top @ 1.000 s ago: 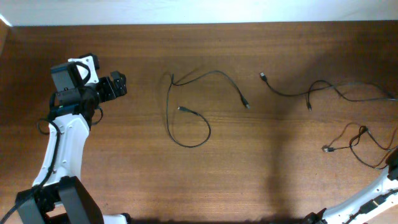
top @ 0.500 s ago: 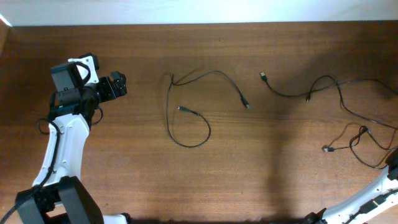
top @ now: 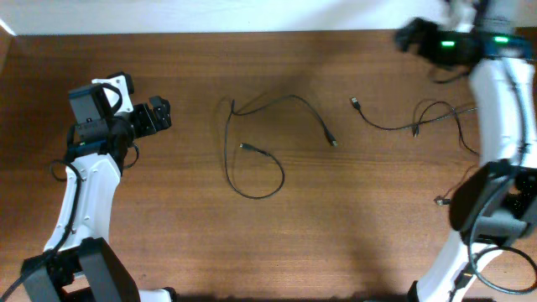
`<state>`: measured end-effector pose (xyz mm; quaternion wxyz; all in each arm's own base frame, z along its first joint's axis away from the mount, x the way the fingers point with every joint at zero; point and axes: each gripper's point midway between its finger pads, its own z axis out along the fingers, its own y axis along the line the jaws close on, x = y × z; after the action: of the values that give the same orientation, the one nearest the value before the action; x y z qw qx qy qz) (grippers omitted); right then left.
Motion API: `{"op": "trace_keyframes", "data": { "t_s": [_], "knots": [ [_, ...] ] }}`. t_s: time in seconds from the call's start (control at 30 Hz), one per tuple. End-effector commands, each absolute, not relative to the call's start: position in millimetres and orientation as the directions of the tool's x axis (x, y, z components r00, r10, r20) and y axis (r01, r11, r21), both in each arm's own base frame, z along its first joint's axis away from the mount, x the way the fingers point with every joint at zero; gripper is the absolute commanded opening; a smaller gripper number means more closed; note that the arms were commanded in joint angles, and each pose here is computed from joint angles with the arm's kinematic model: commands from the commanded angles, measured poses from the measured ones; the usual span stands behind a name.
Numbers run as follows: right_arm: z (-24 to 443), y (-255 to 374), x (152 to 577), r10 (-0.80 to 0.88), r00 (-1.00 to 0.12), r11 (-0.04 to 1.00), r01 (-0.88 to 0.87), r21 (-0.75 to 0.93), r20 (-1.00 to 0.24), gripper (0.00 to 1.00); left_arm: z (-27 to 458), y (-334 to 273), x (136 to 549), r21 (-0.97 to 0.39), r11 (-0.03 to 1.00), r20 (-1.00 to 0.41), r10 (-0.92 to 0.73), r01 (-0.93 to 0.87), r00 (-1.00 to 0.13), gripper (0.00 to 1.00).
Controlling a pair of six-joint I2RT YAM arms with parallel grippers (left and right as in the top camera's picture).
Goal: Untangle cables
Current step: 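Return the right gripper to the remaining cable and grasp it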
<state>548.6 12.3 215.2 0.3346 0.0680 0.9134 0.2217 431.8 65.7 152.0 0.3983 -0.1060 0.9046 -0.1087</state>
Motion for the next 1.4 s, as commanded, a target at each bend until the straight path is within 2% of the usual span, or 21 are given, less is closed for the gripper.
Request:
{"op": "trace_keyframes", "data": {
  "t_s": [0.0,0.13,0.27,0.37,0.7,0.77,0.93,0.97,1.03,1.1,1.17,1.23,1.37],
  "knots": [
    [204,108,535,0.073,-0.806,0.923,-0.169,0.346,-0.588,0.99,161,68,431,-0.282,0.953,-0.712,-0.283,-0.108,-0.642,0.99],
    [165,233,489,-0.103,-0.866,0.889,-0.300,0.346,-0.489,0.99,161,68,431,-0.282,0.953,-0.712,-0.283,-0.108,-0.642,0.99],
    [117,304,467,-0.100,-0.899,0.908,-0.258,0.329,-0.427,0.99,161,68,431,-0.282,0.953,-0.712,-0.283,-0.108,-0.642,0.99],
    [99,354,454,-0.143,-0.882,0.881,-0.320,0.348,-0.450,0.99,161,68,431,-0.282,0.953,-0.712,-0.283,-0.108,-0.642,0.99],
    [44,401,443,-0.075,-0.921,0.867,-0.250,0.432,-0.382,1.00,161,68,431,-0.282,0.953,-0.712,-0.283,-0.108,-0.642,0.99],
    [37,405,444,-0.077,-0.918,0.863,-0.257,0.435,-0.389,0.93,161,68,431,-0.281,0.954,-0.713,-0.283,-0.108,-0.642,0.99],
    [28,416,445,-0.084,-0.910,0.854,-0.275,0.442,-0.405,0.91,161,68,431,-0.282,0.953,-0.712,-0.283,-0.108,-0.642,0.99],
    [25,415,445,-0.085,-0.910,0.858,-0.273,0.434,-0.405,0.84,161,68,431,-0.282,0.953,-0.712,-0.283,-0.108,-0.642,0.99],
    [25,416,445,-0.083,-0.907,0.861,-0.274,0.429,-0.412,0.54,161,68,431,-0.282,0.953,-0.712,-0.283,-0.108,-0.642,0.99],
    [26,415,449,-0.077,-0.902,0.863,-0.274,0.425,-0.425,0.04,161,68,431,-0.282,0.953,-0.712,-0.283,-0.108,-0.642,0.99],
    [34,414,457,-0.063,-0.891,0.861,-0.276,0.427,-0.449,0.04,161,68,431,-0.282,0.953,-0.712,-0.283,-0.108,-0.642,0.99],
    [61,408,474,-0.061,-0.862,0.852,-0.307,0.424,-0.503,0.04,161,68,431,-0.282,0.953,-0.712,-0.283,-0.108,-0.642,0.99],
    [166,394,504,-0.039,-0.756,0.822,-0.396,0.410,-0.654,0.04,161,68,431,-0.281,0.954,-0.713,-0.283,-0.108,-0.642,0.99]
  ]
}}
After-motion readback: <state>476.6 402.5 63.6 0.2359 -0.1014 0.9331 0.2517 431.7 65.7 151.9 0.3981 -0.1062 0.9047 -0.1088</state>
